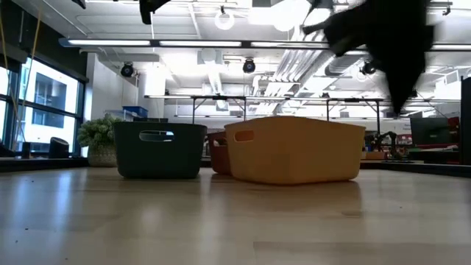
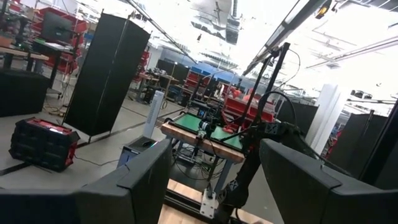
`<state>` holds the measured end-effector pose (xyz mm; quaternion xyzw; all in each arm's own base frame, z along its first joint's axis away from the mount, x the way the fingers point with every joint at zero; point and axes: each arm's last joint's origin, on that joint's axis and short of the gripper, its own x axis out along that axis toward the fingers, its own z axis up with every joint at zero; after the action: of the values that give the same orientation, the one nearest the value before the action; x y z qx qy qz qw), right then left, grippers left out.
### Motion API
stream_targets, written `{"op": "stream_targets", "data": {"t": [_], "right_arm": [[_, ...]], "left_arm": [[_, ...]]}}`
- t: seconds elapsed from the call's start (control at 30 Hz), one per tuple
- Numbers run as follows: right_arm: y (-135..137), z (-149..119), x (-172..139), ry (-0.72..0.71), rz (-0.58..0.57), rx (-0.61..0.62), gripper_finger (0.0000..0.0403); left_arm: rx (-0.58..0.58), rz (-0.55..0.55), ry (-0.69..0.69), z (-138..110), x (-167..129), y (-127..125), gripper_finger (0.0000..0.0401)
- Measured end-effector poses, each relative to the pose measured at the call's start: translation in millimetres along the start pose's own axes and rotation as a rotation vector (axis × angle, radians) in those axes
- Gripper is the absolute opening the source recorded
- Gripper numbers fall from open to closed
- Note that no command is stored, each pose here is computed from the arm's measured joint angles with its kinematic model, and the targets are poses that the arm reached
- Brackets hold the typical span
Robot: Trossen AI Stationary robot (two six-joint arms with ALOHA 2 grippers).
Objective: Sort candy
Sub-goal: Put the red candy pack into the blue bin
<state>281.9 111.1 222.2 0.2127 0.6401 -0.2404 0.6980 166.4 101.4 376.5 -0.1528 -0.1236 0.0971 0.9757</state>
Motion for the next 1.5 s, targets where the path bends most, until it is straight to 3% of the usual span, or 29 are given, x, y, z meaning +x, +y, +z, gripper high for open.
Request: {"op": "stream_targets", "data": {"t": [0.17,0.3,0.47,0.8,0.93,1.13,1.3,1.5], "right_arm": [[0,-58,-4,0.26,0.018,-0.063,0.0155],[-6,-104,13,0.439,-0.001,-0.057,0.0155],[-15,-129,48,0.611,0.041,-0.05,0.0155],[-37,-141,93,0.688,0.11,0.014,0.0155],[-36,-142,98,0.703,0.152,0.055,0.0126],[-34,-141,98,0.67,0.163,0.057,0.0011],[-29,-136,95,0.622,0.18,0.073,0.0002],[-11,-107,61,0.399,0.128,0.034,0.0]], "left_arm": [[-0.003,0.003,0.008,-1,0,0,0.0239],[0.0,0.005,0.013,-1,0,1,0.0239],[0.005,0.013,0.03,-3,0,1,0.0239],[0.004,0.014,0.032,-3,0,1,0.0239],[0.004,0.014,0.032,-3,0,1,0.0239],[0.004,0.014,0.032,-3,0,1,0.0239],[-0.006,0.014,0.031,-3,0,1,0.0239],[-0.004,0.012,0.027,-3,0,1,0.0239]]}}
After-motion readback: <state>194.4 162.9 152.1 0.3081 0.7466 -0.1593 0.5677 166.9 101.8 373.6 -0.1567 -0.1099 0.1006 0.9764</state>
